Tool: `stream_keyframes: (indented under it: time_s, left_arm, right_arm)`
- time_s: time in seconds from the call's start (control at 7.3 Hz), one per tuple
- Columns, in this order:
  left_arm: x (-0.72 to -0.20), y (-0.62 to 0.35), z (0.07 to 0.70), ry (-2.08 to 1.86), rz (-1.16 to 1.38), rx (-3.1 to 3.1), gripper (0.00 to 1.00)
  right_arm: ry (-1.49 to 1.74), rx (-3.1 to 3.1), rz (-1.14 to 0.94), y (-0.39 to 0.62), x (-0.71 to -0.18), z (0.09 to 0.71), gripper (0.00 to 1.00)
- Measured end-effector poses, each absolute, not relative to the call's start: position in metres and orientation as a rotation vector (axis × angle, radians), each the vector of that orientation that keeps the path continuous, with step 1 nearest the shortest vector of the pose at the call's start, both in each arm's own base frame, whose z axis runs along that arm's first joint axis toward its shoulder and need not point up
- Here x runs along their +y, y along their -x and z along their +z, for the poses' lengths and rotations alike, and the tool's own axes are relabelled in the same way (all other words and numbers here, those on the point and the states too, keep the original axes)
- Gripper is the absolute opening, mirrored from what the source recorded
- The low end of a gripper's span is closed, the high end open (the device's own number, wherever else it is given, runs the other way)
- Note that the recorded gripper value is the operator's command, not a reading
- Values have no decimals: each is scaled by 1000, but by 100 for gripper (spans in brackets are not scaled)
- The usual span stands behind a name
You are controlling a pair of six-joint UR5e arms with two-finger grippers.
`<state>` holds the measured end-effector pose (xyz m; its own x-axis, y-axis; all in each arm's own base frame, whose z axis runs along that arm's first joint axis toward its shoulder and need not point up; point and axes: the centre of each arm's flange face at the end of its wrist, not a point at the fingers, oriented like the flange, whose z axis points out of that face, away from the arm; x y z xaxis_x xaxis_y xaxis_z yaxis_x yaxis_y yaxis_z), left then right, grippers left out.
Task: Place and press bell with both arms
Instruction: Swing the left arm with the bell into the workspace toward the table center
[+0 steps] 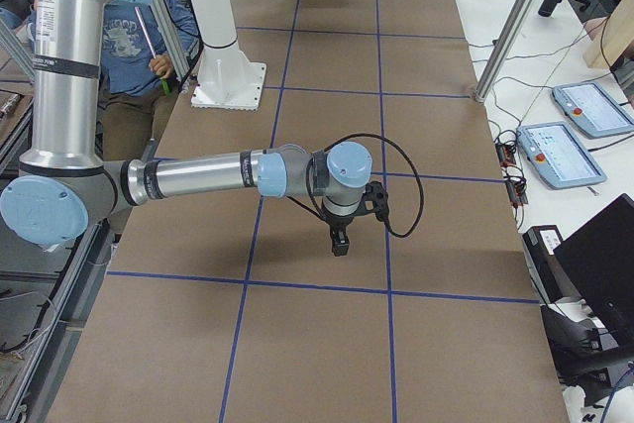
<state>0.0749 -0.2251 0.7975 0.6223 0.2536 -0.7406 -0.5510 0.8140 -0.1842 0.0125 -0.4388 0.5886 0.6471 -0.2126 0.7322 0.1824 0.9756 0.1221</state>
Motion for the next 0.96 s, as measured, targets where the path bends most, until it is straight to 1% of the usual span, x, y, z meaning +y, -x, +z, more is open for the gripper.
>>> stream_keyframes:
  time_s: [0.27,0.41,0.55,0.96]
  left_arm:
    - [-226,-77,765,404,447,778,0]
    - [-242,-90,739,401,430,779,0]
    - [-272,-111,701,413,416,774,0]
    - [-383,-188,556,425,408,764,0]
  right_arm:
    - [-37,-837,-226,-12,-439,589,100]
    - [-35,-838,-226,-12,-439,590,100]
    - [-32,-838,-225,-11,-439,591,100]
    - [-22,-838,-223,-10,-439,596,100]
